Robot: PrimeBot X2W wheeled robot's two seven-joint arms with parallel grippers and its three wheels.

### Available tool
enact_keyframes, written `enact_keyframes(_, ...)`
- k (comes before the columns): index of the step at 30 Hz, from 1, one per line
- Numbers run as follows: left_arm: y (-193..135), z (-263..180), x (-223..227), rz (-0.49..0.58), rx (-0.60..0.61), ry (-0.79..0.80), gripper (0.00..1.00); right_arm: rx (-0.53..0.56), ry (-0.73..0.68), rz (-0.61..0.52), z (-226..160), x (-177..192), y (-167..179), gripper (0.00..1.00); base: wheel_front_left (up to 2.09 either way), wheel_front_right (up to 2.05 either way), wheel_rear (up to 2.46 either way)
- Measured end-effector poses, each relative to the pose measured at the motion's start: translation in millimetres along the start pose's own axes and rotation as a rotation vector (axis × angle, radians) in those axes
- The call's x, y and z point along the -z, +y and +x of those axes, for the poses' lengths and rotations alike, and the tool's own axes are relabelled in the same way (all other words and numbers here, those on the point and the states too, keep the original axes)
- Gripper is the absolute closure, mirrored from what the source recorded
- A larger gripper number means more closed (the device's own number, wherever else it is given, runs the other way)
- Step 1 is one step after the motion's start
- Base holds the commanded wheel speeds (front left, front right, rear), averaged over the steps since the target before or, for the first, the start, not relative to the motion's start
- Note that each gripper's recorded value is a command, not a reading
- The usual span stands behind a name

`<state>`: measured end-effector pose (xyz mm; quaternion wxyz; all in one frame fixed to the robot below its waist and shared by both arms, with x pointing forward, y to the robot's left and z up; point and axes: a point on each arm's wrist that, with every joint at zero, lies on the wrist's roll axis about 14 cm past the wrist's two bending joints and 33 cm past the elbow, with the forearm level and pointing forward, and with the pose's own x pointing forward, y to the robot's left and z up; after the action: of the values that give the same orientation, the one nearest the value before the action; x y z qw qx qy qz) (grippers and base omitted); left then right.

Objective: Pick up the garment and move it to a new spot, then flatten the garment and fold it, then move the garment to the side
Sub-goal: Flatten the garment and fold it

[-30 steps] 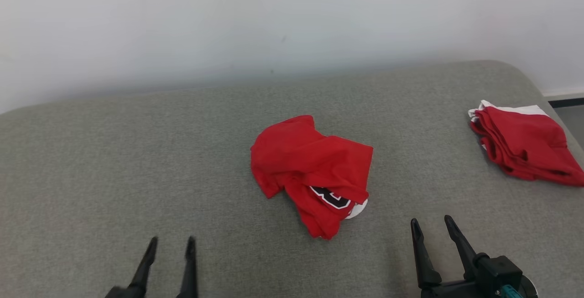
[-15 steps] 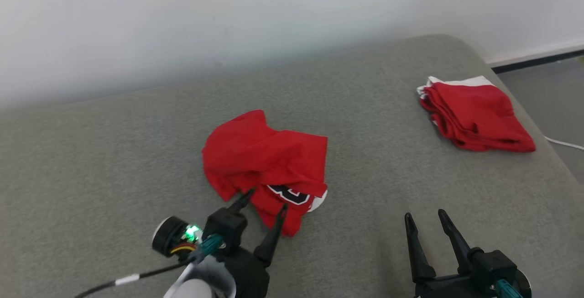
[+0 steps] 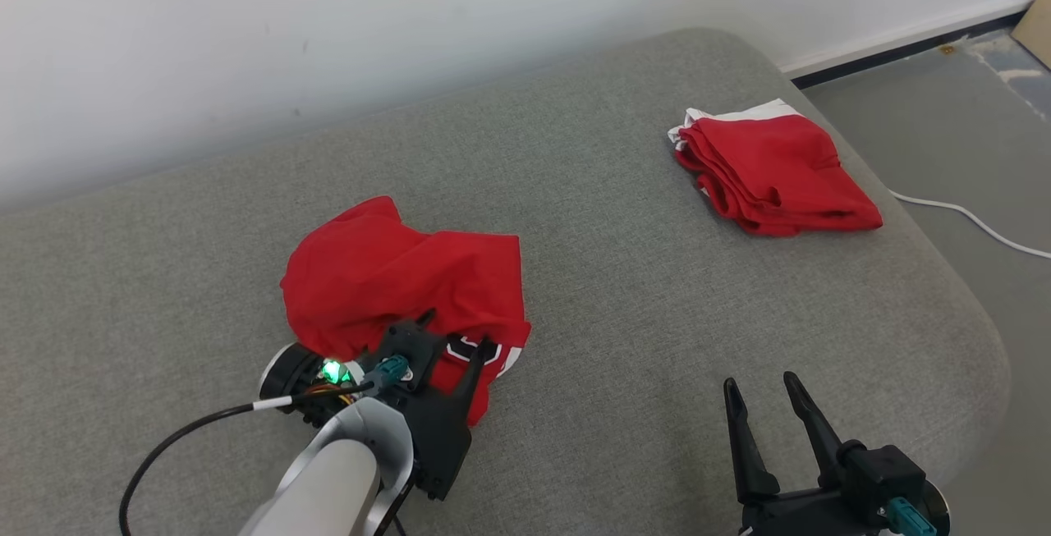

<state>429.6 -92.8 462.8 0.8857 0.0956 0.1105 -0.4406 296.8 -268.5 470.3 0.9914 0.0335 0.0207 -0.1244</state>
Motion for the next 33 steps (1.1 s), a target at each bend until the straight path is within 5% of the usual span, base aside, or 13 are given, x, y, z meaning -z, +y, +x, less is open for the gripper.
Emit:
enact_keyframes(1, 0, 2, -3, -0.004, 0.0, -0.011, 0.0, 0.003, 0.003, -0.001, 0, 1, -1, 0.0, 0.0, 0.0, 0.0)
enact_keyframes(2, 1, 4, -5, -0.008, -0.006, -0.021, 0.12, 0.006, 0.005, 0.0, 0, 1, -2, 0.0, 0.0, 0.0, 0.0)
enact_keyframes(3, 3, 6, -7, -0.011, -0.01, -0.03, 0.7, 0.007, 0.007, 0.001, 0, 2, -2, 0.0, 0.0, 0.0, 0.0)
enact_keyframes(4, 3, 7, -8, -0.012, -0.011, -0.034, 1.0, 0.006, 0.008, 0.001, 0, 2, -2, 0.0, 0.0, 0.0, 0.0)
enact_keyframes(13, 2, 21, -44, -0.029, 0.004, -0.128, 1.0, -0.015, 0.004, 0.006, 8, 1, 5, 0.0, 0.0, 0.0, 0.0)
enact_keyframes(20, 11, 14, -178, -0.062, 0.028, -0.537, 1.0, -0.031, 0.004, 0.01, 12, 2, 11, 0.0, 0.0, 0.0, 0.0)
enact_keyframes(27, 9, -37, -295, -0.209, 0.098, -0.91, 1.0, -0.043, -0.003, 0.011, 15, 0, 14, 0.0, 0.0, 0.0, 0.0)
enact_keyframes(30, 25, -42, -290, -0.234, 0.027, -0.917, 1.0, -0.054, -0.004, 0.015, 18, -1, 18, 0.0, 0.0, 0.0, 0.0)
enact_keyframes(33, 57, -36, -235, -0.285, -0.112, -0.807, 1.0, -0.072, 0.001, 0.015, 21, 1, 24, 0.0, 0.0, 0.0, 0.0)
